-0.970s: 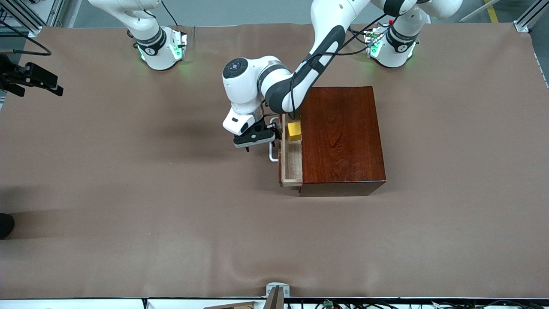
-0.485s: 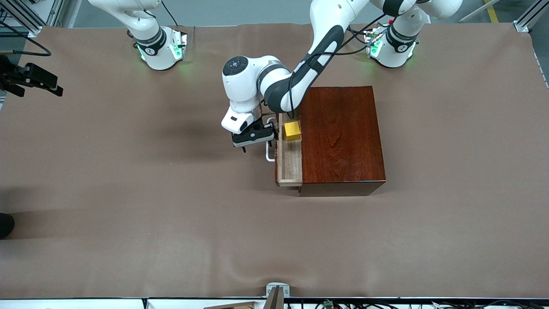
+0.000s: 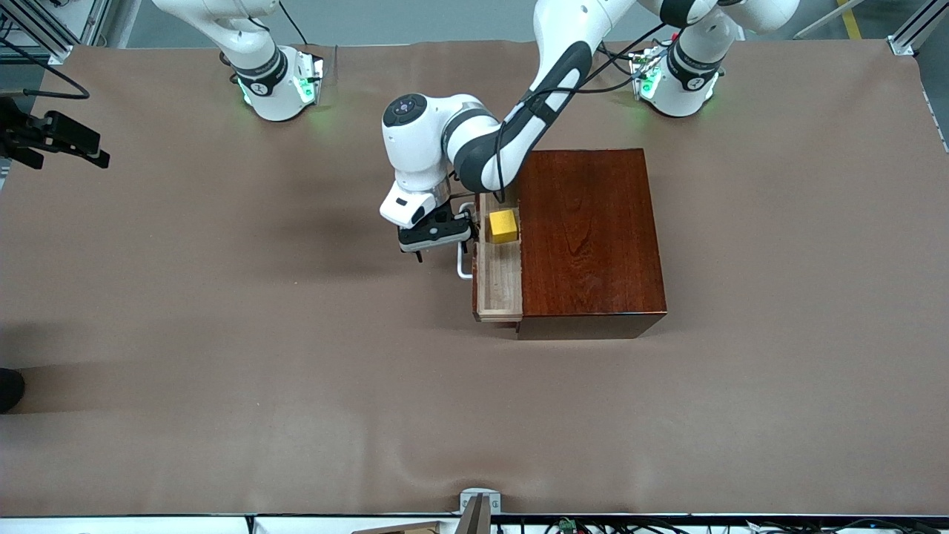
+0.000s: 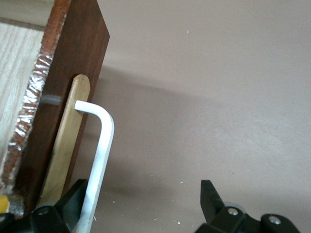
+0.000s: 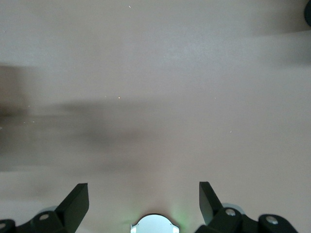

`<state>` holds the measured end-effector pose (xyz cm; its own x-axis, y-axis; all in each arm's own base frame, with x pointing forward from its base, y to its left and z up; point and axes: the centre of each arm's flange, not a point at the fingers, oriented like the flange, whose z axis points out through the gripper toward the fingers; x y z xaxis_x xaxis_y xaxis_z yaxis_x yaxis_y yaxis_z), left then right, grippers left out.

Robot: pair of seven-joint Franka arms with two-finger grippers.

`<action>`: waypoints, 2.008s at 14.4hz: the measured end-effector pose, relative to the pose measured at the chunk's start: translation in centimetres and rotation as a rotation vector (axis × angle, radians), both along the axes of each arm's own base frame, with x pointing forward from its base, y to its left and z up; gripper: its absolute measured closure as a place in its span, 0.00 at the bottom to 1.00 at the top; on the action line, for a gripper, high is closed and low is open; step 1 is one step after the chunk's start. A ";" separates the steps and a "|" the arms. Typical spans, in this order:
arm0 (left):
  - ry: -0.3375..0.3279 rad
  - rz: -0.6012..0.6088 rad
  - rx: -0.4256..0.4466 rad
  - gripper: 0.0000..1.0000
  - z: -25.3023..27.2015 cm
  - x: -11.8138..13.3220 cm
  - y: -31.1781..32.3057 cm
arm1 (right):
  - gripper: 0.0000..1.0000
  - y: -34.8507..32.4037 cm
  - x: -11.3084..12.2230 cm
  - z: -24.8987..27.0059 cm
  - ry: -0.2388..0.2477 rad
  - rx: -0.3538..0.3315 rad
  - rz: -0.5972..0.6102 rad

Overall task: Open drawer, take yellow block, close drawer
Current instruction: 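Pull the handle with the left gripper to slide the drawer open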

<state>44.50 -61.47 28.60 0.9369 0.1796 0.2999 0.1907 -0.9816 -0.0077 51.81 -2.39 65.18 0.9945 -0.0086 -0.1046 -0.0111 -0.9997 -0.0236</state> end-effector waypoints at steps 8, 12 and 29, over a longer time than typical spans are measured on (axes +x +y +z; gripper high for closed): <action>0.003 -0.117 0.045 0.00 -0.4 -0.7 -0.4 | 0.00 -0.3 0.5 -0.6 0.003 -0.002 -0.006; 0.005 -0.138 0.054 0.00 -0.4 -0.8 -0.5 | 0.00 -0.7 1.5 -1.8 0.006 -0.002 -0.012; 0.074 -0.167 0.040 0.00 -0.1 -0.5 -0.2 | 0.00 -1.7 3.0 -3.7 0.029 0.001 -0.028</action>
<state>44.01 -61.69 28.48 0.9725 0.0094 0.2328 0.0228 -0.9982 -0.0552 54.79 -4.08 61.48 0.9904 -0.0361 -0.1334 -0.0396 -0.9989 -0.0235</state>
